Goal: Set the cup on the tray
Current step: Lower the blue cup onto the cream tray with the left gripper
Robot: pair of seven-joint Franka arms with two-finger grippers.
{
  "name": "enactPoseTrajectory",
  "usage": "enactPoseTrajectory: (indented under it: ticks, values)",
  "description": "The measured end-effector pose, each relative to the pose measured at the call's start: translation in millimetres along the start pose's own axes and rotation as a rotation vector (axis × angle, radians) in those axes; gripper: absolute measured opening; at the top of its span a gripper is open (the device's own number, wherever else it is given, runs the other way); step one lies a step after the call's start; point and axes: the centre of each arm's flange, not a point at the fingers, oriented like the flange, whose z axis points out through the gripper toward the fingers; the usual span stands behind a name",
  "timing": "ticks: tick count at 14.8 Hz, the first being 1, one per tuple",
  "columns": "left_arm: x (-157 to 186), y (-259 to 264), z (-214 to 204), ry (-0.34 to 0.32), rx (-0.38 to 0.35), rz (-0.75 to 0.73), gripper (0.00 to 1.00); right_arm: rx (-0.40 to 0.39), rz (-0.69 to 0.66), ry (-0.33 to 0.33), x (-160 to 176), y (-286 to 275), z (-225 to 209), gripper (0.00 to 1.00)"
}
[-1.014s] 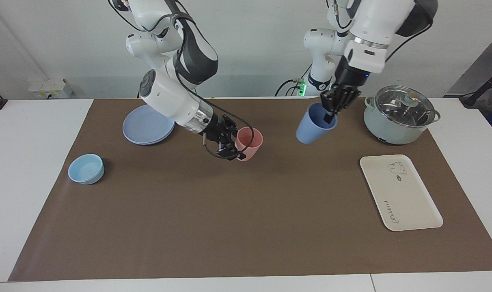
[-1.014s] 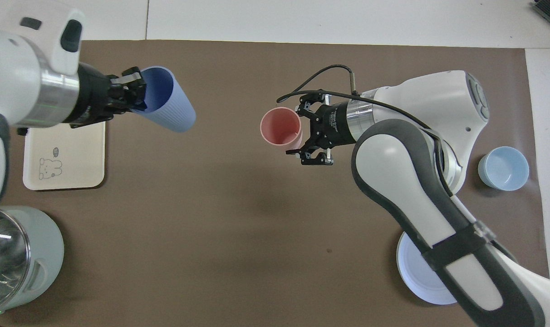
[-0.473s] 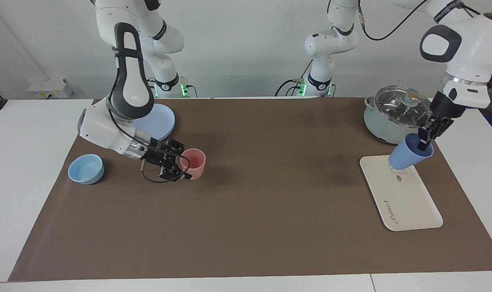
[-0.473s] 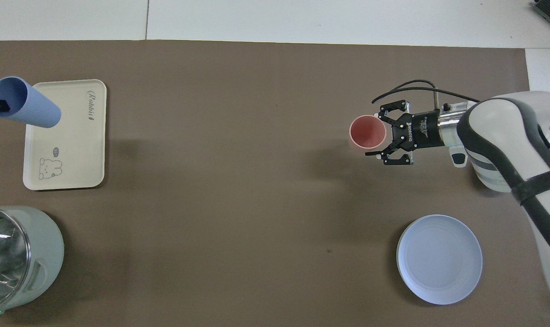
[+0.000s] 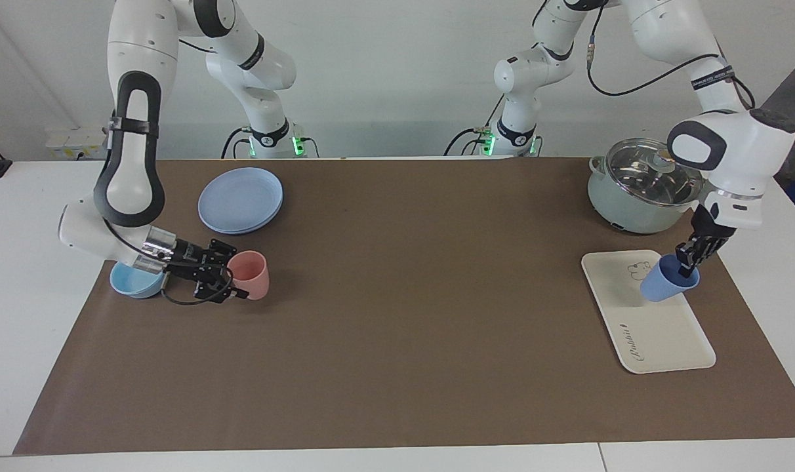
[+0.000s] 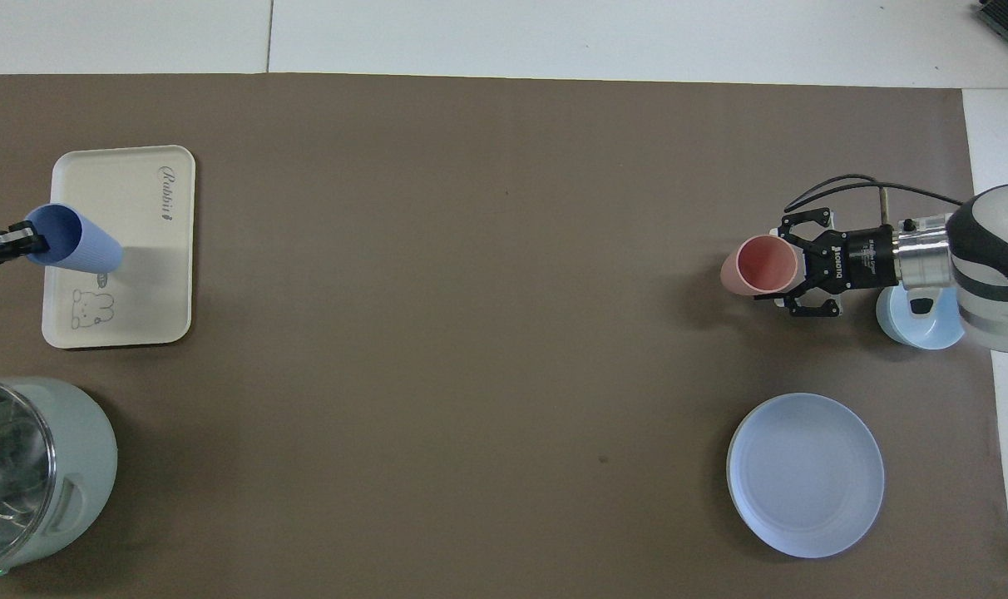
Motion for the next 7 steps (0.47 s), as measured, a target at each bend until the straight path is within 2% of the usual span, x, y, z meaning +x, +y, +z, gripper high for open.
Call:
enactPoseTrajectory:
  ticks: [3, 5, 7]
  values:
    - [-9, 5, 13, 0.006, -0.002, 0.009, 0.07, -0.003, -0.005, 0.000, 17, 2, 1, 0.78]
    - [-7, 6, 12, 0.021, -0.002, 0.011, 0.22, -0.006, -0.017, -0.001, 22, 2, 4, 0.78]
    - [0, 8, 5, 0.033, -0.004, 0.016, 0.45, -0.007, -0.018, 0.003, 23, 3, 5, 0.78]
